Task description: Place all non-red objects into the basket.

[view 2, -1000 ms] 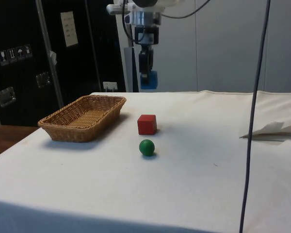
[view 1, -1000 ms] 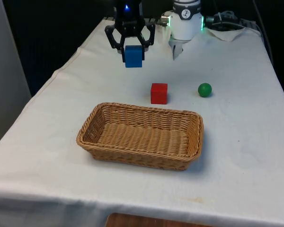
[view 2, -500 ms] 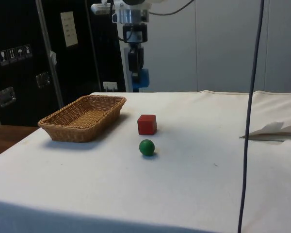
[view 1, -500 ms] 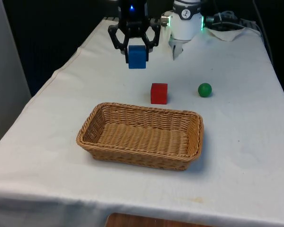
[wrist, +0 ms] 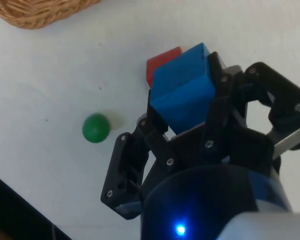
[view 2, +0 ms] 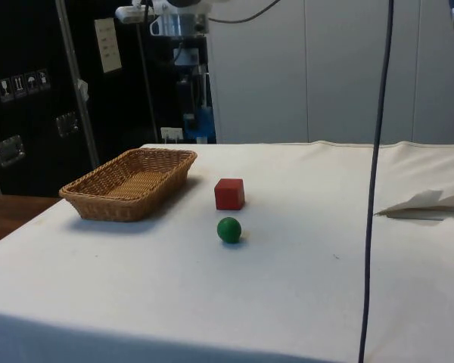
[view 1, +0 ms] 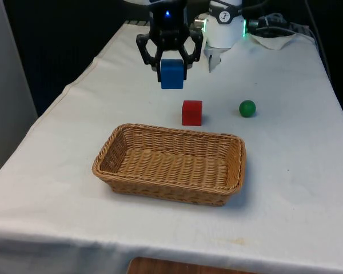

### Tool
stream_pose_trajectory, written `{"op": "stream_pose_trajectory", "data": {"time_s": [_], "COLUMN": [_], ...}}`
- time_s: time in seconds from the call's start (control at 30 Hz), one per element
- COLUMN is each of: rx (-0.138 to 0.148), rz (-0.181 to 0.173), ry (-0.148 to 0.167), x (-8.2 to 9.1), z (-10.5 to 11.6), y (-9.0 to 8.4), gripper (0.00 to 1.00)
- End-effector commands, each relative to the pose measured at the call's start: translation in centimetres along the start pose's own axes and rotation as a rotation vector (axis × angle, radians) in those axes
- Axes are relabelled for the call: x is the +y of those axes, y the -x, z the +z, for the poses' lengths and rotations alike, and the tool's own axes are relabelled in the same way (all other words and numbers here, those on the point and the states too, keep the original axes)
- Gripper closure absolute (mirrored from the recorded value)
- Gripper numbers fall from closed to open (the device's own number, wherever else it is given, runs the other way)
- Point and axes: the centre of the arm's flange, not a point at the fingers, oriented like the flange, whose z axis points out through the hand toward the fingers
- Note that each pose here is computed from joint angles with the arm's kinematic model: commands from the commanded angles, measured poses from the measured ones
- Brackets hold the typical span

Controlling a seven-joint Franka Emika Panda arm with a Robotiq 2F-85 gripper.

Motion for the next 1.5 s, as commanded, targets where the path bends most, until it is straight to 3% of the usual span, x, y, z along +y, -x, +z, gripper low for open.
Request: {"op": "stream_pose_trajectory", "data": {"time_s": [0.0,0.1,0.47,0.67,0.7,0.9,1.47], "rx": [-0.007,-0.002,0.002,0.022,0.023,0.053,0.118], "rz": [0.002,-0.001,-0.005,-0.007,-0.009,-0.006,0.003], "ry": [0.000,0.005,0.018,0.020,0.031,0.010,-0.030], "x": [-0.3,-0.4,-2.2,-2.9,-2.7,-3.6,-4.8], "z": [0.1,0.1,0.4,0.7,0.6,1.2,3.8], "y": [-0.6,-1.0,-5.0,-7.2,-6.9,-9.2,-13.0], "gripper": [0.96,0.96,0.96,0.96,0.96,0.96,0.96]}}
